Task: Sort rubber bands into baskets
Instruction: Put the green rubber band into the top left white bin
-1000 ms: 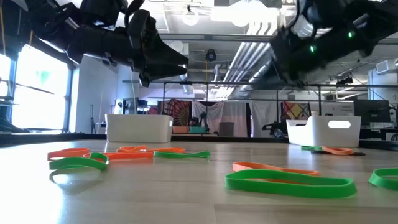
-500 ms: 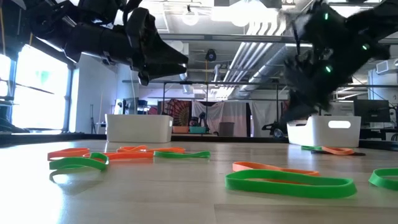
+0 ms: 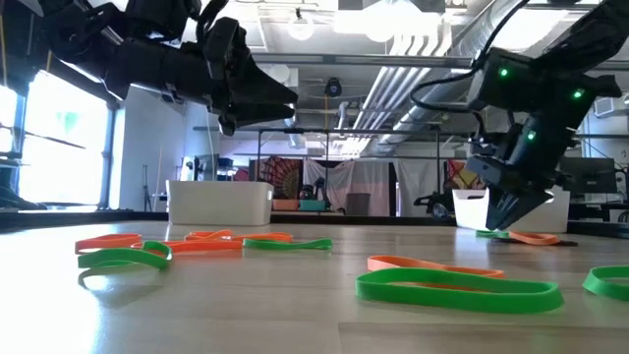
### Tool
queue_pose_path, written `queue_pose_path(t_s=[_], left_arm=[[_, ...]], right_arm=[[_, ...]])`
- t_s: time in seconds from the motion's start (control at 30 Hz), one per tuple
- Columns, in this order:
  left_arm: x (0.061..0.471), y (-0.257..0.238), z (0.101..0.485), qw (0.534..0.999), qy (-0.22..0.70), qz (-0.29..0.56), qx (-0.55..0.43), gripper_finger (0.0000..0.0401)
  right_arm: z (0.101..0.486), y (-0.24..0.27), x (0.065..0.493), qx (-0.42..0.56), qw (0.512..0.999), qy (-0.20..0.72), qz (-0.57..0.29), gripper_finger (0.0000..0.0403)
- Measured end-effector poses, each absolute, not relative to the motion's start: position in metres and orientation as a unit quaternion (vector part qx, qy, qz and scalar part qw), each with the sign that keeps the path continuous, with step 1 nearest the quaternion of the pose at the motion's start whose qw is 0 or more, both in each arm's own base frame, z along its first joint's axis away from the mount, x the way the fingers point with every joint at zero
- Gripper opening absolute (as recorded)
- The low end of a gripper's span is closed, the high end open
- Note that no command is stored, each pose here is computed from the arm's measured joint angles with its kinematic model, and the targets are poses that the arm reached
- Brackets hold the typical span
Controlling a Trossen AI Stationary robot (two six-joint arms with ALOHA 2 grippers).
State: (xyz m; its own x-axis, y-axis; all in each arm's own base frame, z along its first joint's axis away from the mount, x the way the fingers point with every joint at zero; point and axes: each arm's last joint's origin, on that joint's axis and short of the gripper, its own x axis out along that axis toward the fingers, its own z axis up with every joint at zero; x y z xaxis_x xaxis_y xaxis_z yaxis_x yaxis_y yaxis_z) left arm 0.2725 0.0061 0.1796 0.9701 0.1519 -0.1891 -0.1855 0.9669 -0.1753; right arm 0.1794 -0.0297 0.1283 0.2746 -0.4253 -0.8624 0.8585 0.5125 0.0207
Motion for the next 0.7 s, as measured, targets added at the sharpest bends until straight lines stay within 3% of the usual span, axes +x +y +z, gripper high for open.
queue_pose_path(t_s=[0.43, 0.7], left_arm=[[0.273, 0.006, 0.179, 0.988, 0.088, 0.085, -0.096, 0.0161], [0.273, 0.006, 0.18, 0.988, 0.087, 0.086, -0.096, 0.0161]], right_arm=[[0.117, -0.039, 0.185, 0.24, 0.751, 0.456, -0.412, 0.0005], [0.135, -0.037, 0.2, 0.232, 0.825, 0.377, -0.351, 0.0001]])
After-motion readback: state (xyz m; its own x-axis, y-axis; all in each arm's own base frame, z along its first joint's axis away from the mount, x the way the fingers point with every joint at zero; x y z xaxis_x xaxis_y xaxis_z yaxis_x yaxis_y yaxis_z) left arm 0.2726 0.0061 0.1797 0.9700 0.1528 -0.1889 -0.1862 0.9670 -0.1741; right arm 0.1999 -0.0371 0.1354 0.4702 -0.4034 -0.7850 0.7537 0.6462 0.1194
